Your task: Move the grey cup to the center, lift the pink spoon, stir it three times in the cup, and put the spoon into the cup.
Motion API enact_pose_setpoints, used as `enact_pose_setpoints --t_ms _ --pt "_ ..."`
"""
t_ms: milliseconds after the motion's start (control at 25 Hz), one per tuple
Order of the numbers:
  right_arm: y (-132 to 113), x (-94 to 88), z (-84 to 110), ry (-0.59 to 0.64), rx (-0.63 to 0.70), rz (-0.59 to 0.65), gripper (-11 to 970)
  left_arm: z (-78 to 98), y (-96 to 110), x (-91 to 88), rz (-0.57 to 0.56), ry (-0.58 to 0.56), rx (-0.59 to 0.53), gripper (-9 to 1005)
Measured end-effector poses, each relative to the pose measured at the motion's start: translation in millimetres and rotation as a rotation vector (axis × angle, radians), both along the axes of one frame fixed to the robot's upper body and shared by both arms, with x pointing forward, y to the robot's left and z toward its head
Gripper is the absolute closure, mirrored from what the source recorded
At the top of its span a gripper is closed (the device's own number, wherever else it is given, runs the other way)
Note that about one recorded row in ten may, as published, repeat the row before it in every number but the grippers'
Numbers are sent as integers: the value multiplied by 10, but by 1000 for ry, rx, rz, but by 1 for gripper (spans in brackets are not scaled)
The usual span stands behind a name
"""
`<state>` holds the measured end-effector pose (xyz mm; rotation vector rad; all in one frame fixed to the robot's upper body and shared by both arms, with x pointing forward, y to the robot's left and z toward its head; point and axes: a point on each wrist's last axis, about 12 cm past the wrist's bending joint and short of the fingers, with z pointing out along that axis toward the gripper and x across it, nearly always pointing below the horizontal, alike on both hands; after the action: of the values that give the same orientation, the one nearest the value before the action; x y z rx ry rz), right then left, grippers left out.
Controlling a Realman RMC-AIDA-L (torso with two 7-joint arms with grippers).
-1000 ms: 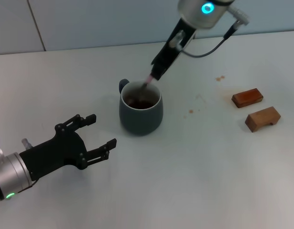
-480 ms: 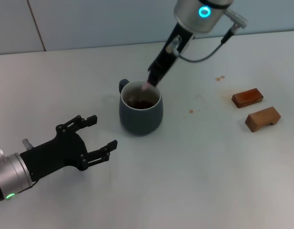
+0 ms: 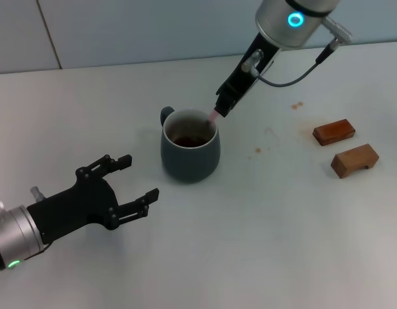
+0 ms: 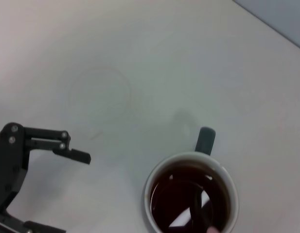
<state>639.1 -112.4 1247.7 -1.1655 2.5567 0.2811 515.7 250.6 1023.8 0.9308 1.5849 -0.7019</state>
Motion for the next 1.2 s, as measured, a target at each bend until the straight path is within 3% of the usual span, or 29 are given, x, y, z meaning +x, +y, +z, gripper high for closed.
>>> enact_pose_setpoints --t_ms 200,320,400,480,520,560,680,720,760,920,960,1120,1200 --pt "-89 -91 -22 -51 127 2 811 6 -12 8 -1 1 -5 145" --pt "-297 -239 1 -119 286 13 693 8 -8 9 0 3 -7 145" --pt "-360 -290 -3 -148 319 24 613 11 -4 12 1 3 -6 145" --pt "-502 -423 -52 -207 375 47 529 18 -5 23 0 0 -5 145" --pt "-653 -595 -153 -287 431 83 484 24 -6 30 0 -2 -5 145" --pt "-653 -595 -153 -287 431 83 438 24 -6 30 0 -2 -5 145" --pt "-893 -867 -440 -399 475 142 316 30 0 39 1 -5 -4 145" --pt "-1028 -1015 -665 -447 495 150 285 32 0 42 2 -5 -3 145" --pt "-1028 -1015 -665 -447 495 150 253 32 0 43 2 -6 -3 145" --pt "-1296 -1241 -1160 -444 622 74 154 39 -1 52 4 -8 -5 146" --pt "-1296 -1241 -1160 -444 622 74 151 39 -1 52 4 -8 -5 146" --pt "-1496 -1285 -1540 -492 728 11 136 36 -11 59 9 -11 -4 146" --pt "-1521 -1280 -1580 -505 741 1 129 36 -19 59 7 -13 -5 146"
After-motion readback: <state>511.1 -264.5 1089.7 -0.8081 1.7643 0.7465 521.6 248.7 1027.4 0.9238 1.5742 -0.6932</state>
